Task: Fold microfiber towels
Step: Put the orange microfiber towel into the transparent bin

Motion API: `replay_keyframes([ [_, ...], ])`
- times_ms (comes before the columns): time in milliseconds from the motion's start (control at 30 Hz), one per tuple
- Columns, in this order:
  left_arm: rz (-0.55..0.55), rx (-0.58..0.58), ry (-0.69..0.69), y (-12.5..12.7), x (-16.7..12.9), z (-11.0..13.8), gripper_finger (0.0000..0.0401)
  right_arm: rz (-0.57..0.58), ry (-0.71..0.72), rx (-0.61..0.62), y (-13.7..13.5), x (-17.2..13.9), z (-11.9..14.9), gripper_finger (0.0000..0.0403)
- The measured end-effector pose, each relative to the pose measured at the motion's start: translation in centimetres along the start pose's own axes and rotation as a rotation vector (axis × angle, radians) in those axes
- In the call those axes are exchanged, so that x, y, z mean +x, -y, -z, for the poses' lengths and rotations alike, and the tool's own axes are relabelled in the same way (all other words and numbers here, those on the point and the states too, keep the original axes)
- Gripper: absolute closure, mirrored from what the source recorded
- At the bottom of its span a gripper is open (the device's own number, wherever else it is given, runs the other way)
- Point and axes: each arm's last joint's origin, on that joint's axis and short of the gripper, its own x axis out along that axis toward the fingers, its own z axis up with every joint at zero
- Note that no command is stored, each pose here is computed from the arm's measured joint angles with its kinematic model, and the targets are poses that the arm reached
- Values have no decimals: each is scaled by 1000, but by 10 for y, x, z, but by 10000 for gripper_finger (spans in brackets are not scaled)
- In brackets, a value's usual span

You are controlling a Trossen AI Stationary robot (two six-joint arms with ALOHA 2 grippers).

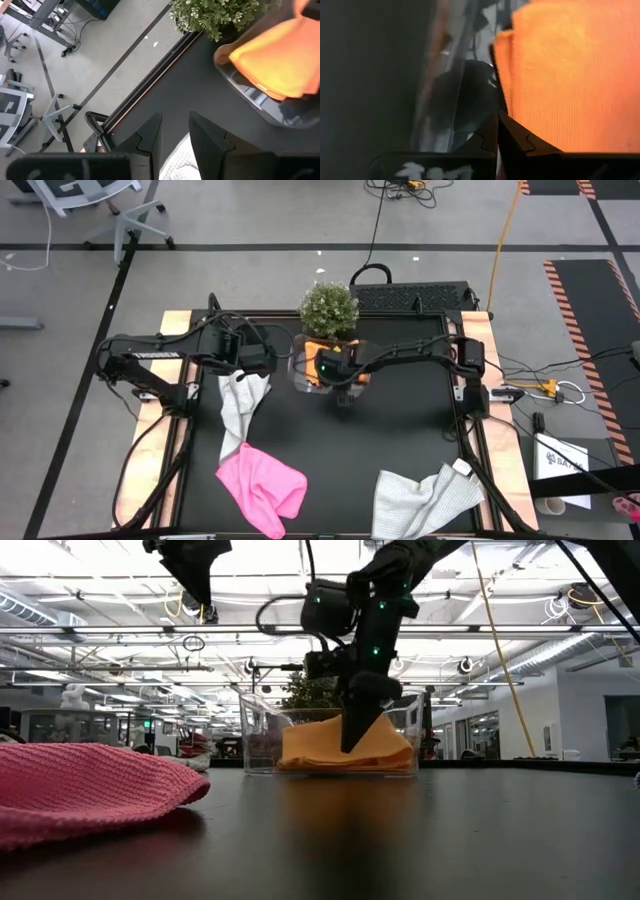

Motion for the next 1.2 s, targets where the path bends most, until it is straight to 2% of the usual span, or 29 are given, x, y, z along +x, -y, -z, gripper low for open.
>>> replay_keyframes([
  [200, 11, 0, -3, 1, -1, 1, 304, -3, -6, -76, -26, -1, -5, 403],
  [400, 23, 13, 5, 4, -4, 2, 304, 98, -19, -144, -24, -8, -5, 403],
  [533, 28, 14, 8, 5, -5, 3, 304, 265, -62, -255, -19, -15, -5, 403],
  [633, 28, 13, 8, 5, -5, 3, 304, 287, -85, -309, -17, -15, -4, 403],
  [800, 29, -6, 8, 6, -5, 3, 304, 234, -89, -293, -14, -7, -3, 403],
  [900, 30, -10, 10, 6, -5, 3, 304, 240, -75, -230, -13, -11, -3, 403],
  [1067, 49, 14, 41, 8, -3, -2, 304, 282, 98, -126, -17, -67, -10, 403],
  [1200, 138, 35, 94, 20, 5, -11, 304, 305, 183, -30, -9, -102, 0, 403],
])
